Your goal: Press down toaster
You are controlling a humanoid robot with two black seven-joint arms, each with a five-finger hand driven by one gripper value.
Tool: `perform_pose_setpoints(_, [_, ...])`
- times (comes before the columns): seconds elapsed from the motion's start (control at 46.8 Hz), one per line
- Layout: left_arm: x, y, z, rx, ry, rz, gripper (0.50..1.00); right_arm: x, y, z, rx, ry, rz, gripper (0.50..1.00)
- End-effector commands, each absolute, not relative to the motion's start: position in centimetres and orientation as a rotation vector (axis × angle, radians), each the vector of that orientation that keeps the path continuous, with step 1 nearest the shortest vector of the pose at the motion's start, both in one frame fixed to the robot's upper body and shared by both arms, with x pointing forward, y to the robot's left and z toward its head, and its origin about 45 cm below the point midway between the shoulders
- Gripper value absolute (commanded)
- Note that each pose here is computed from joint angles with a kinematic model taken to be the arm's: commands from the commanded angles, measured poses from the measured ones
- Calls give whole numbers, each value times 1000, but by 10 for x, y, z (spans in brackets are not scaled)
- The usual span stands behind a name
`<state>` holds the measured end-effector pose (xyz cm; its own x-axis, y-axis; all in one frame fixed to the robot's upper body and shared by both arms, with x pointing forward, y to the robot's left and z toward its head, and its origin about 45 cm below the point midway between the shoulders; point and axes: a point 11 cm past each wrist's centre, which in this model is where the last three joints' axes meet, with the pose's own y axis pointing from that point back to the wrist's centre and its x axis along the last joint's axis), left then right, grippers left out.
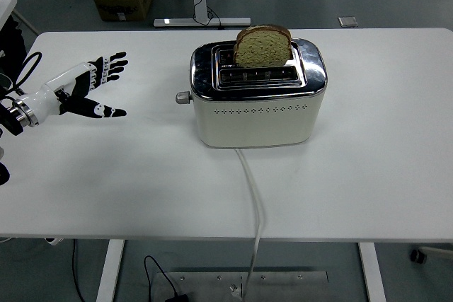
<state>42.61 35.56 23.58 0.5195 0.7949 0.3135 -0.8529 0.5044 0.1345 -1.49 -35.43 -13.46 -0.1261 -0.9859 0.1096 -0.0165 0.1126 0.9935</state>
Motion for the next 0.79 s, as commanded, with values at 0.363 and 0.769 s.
perform_pose_setpoints(0.363, [443,381,251,17,-35,1243,1000,-15,-354,-135,1081,-1369,-1205,998])
perform_pose_setpoints(0.769, [464,372,236,-207,104,1394,1000,-15,-354,-135,1081,-1369,-1205,998])
